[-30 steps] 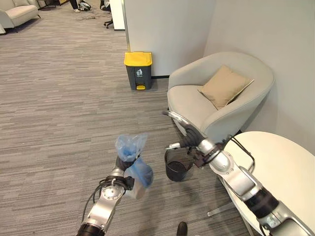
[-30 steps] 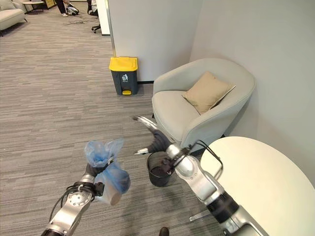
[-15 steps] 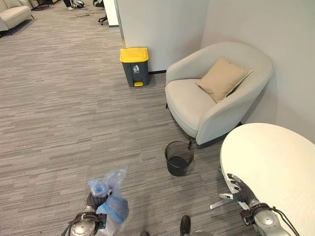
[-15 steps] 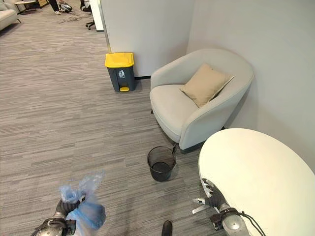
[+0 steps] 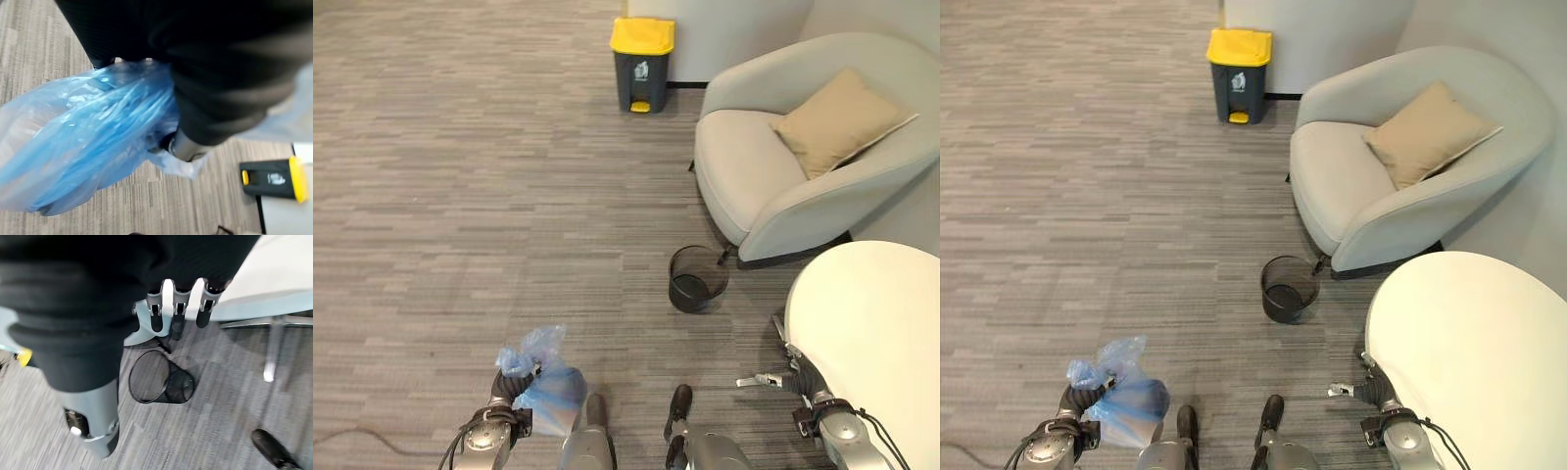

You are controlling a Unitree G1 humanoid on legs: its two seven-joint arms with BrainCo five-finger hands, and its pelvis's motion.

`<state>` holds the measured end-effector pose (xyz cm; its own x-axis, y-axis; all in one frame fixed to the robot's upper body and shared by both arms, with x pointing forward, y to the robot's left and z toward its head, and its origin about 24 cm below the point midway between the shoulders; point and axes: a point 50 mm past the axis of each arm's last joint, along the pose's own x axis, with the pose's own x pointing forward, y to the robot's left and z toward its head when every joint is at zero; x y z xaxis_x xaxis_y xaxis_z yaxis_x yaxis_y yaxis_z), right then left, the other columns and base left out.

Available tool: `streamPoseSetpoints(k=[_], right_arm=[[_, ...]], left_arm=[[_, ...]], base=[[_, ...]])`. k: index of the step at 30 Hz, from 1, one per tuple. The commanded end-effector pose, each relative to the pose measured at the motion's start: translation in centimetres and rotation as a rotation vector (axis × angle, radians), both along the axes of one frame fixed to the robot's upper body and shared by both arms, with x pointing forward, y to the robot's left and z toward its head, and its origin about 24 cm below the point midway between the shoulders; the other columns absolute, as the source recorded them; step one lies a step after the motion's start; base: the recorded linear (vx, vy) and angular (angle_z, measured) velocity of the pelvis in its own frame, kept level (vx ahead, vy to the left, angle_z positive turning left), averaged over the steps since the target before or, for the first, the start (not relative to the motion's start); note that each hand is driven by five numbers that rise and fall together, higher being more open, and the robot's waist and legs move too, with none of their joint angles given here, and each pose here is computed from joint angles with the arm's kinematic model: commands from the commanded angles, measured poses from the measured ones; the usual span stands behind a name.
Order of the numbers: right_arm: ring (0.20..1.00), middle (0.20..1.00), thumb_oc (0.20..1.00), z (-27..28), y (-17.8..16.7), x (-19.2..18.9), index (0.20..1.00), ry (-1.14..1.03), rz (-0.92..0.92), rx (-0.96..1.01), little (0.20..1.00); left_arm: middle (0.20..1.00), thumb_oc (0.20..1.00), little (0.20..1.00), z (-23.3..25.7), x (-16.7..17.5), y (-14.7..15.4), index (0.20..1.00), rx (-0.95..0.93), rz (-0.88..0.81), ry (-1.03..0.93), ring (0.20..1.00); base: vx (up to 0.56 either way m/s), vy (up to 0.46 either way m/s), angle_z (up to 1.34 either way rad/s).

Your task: Gather garbage on tea table into small bin, then transfer packed bag to large trash can.

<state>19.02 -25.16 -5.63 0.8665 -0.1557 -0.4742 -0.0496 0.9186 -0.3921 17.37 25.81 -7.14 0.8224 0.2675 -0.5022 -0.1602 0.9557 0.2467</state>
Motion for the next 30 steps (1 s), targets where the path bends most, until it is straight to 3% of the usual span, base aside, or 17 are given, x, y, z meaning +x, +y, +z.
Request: streamPoseSetpoints(k=[1, 7, 15, 25, 30], right_arm=[[1.0, 1.0, 1.0, 0.2, 0.8, 0.6, 1.0, -0.055, -0.021, 0.04, 1.0], [1.0, 1.0, 1.0, 0.9, 3.0, 2.4, 1.0, -0.112, 0.022, 0.081, 1.0], [1.0, 1.0, 1.0, 1.5, 3.0, 2.9, 1.0, -0.14, 0.024, 0.087, 1.0], [1.0, 1.0, 1.0, 0.8, 1.9, 1.3, 1.0, -0.104, -0.002, 0.066, 1.0], [1.0, 1.0, 1.0, 1.1, 0.9, 1.6, 1.0, -0.11, -0.026, 0.042, 1.0]], left_arm=[[0.2, 0.2, 0.2, 1.5, 0.4, 1.8, 0.2, 0.072, -0.007, -0.065, 0.2], [0.2, 0.2, 0.2, 2.8, 1.7, 2.3, 0.2, 0.121, -0.029, -0.107, 0.2], [0.2, 0.2, 0.2, 3.2, 2.8, 1.7, 0.2, 0.122, -0.063, -0.131, 0.2], [0.2, 0.2, 0.2, 2.2, 1.4, 1.5, 0.2, 0.104, -0.06, -0.082, 0.2], [0.2, 0.2, 0.2, 2.1, 1.8, 1.0, 0.2, 0.076, -0.051, -0.094, 0.2]], base=[[0.09, 0.141, 0.45], [0.1, 0.235, 0.15], [0.19, 0.059, 0.25], [0.41, -0.169, 0.57], [0.27, -0.137, -0.26]])
